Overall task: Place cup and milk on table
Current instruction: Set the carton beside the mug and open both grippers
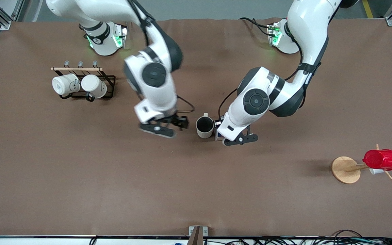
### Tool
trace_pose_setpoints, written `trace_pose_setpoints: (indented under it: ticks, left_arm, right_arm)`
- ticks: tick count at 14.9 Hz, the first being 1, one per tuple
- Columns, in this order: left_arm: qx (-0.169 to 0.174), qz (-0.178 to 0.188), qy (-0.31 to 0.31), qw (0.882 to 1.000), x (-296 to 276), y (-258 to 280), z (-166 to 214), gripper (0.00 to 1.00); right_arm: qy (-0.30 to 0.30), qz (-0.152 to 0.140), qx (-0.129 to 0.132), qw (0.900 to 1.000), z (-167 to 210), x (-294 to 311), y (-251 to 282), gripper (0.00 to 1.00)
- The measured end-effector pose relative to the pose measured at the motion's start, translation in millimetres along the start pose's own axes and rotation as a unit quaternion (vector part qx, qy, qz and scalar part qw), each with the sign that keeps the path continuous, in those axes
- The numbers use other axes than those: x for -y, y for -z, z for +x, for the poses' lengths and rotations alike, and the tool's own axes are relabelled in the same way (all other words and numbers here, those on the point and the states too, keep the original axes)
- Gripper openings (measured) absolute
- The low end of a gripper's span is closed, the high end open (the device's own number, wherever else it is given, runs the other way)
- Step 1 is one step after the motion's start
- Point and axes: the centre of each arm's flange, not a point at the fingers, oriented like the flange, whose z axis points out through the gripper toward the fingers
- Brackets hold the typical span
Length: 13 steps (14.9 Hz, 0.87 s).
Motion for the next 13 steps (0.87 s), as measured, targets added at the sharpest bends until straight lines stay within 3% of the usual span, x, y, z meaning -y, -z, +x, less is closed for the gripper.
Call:
trace_pose_setpoints:
  ticks: [2,6,8,10,13]
  left_arm:
    - [0.005,0.004,-0.003,1.000,-4,-8,-3,0.44]
    - [0.006,0.004,0.001,1.000,-7,-13,-4,0.78]
    - [-0.011,0.000,0.003,1.000,-5,6,3,0.99]
    - [-0.054,0.022,0.001,0.998,17,47,18,1.00]
    - [-0.121,0.042,0.005,0.992,84,149,40,1.00]
  right_arm:
    - [-0.015,-0.007,0.000,1.000,34,-55,43,1.00]
    - [0.002,-0.018,0.011,1.000,76,-157,107,1.00]
    - [0.024,-0.017,0.019,0.999,89,-216,143,1.00]
    - [0.053,-0.015,0.029,0.998,96,-280,176,1.00]
    - [0.089,-0.011,0.044,0.995,101,-361,201,1.00]
